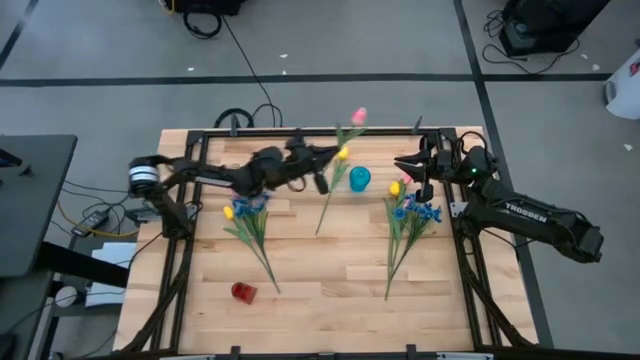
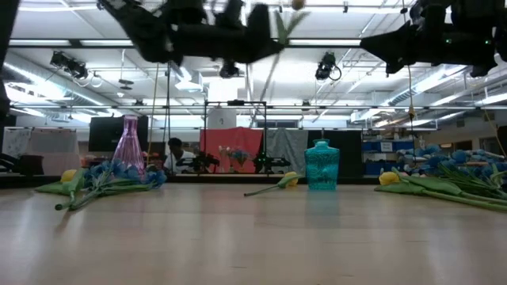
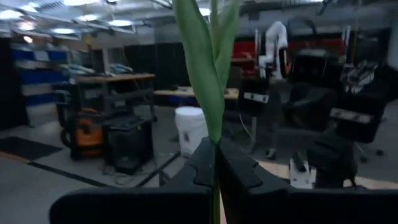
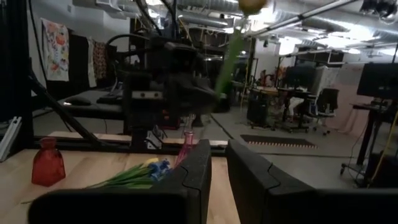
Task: Sort flowers into vase by color
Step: Put the top left pink tulip into the violet vase
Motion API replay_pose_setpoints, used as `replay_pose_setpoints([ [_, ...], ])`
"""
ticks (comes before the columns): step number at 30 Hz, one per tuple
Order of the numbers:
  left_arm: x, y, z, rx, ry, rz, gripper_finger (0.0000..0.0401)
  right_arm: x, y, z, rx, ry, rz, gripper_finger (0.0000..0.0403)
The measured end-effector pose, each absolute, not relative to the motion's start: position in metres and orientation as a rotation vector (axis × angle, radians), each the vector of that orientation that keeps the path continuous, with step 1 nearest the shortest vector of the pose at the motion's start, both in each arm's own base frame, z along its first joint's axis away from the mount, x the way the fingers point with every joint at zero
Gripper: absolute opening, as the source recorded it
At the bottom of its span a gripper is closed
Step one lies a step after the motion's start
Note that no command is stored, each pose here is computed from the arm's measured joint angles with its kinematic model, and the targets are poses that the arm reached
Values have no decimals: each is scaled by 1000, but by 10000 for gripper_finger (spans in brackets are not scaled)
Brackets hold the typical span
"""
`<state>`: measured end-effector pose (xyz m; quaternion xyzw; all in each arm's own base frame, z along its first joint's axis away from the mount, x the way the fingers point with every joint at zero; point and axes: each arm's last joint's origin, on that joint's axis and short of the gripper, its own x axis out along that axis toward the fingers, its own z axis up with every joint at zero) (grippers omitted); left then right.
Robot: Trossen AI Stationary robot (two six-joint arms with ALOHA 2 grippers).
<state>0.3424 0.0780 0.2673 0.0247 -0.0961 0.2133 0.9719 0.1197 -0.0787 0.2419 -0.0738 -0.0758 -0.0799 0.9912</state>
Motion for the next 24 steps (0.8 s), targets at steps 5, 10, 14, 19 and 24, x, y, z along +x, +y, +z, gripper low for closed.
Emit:
replay_pose_setpoints([
  [5,301,61,274,57,-221,523,12,120,-79,244,-177,-172,-167,65],
  [10,281,51,273,67,-215,592,12,123,-82,244,-188,-187,-169,65],
  [14,268,41,274,109,-181,782,12,127,-85,242,-182,-180,-170,65],
  [19,258,24,281,184,-95,1046,12,130,-88,240,-182,-179,-170,65],
  [24,252,13,282,179,-20,1216,12,133,-90,241,-193,-196,-170,65],
])
